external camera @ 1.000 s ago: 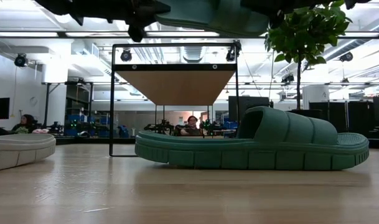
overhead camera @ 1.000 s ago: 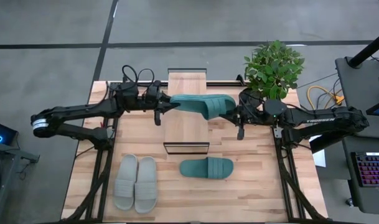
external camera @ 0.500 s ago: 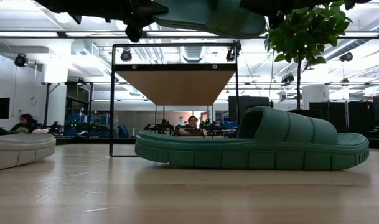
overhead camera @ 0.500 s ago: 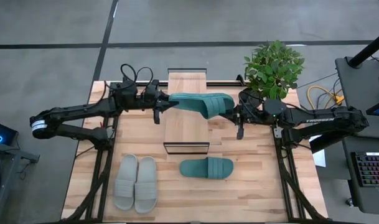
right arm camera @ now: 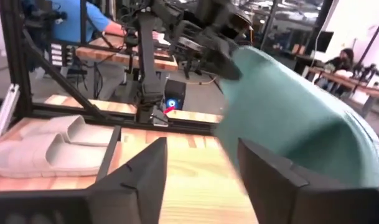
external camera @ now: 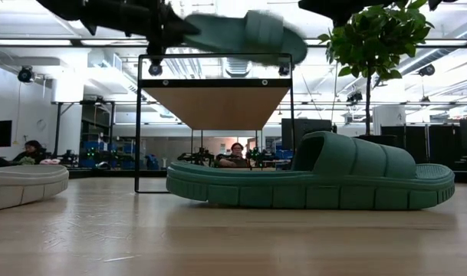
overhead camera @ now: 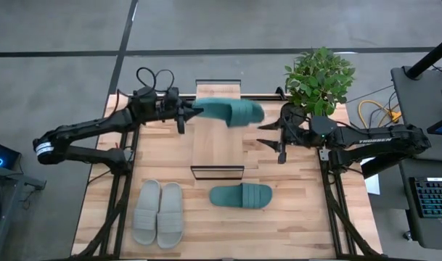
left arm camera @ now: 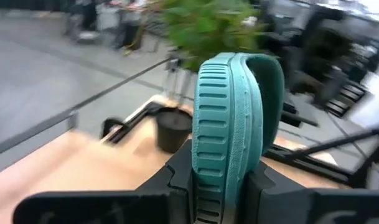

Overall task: Pick and place slides into the shelf
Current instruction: Put the top green slide on the shelf

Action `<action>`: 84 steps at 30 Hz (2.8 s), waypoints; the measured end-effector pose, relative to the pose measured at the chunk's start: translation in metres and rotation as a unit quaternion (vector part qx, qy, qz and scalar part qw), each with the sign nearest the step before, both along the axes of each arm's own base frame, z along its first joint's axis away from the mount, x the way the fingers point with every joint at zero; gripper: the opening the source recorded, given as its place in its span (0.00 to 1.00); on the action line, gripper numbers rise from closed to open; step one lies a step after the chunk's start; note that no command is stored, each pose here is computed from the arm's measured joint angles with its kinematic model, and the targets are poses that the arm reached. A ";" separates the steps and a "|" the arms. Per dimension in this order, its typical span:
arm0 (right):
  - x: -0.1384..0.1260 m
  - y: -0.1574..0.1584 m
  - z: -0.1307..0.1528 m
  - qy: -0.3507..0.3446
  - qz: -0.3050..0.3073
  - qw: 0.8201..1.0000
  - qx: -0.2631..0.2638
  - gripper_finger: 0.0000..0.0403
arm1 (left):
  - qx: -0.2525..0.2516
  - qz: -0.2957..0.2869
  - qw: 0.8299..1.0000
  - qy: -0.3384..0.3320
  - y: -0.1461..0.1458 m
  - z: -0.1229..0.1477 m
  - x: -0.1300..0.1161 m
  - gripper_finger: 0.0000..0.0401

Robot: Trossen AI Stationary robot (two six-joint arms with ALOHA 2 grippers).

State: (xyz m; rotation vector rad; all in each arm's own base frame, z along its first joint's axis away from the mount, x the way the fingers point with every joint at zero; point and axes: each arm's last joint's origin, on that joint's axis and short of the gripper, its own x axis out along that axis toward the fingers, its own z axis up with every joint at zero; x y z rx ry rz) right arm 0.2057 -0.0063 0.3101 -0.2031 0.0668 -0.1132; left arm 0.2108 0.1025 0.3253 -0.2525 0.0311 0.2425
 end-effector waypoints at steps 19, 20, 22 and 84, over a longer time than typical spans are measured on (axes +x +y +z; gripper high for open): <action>0.000 0.000 0.000 -0.003 -0.002 1.000 0.011 0.50 | -0.212 0.097 0.972 -0.004 0.058 -0.018 -0.036 0.10; 0.000 0.000 0.000 -0.003 -0.002 1.000 0.012 0.50 | -0.223 0.105 0.969 -0.007 0.061 -0.019 -0.038 0.10; 0.000 0.000 0.000 -0.003 -0.002 1.000 0.012 0.50 | -0.254 0.110 0.961 -0.010 0.067 -0.023 -0.040 0.10; -0.001 0.000 -0.007 0.029 -0.002 0.998 0.049 0.50 | -0.298 0.095 0.948 0.058 0.099 -0.050 -0.081 0.73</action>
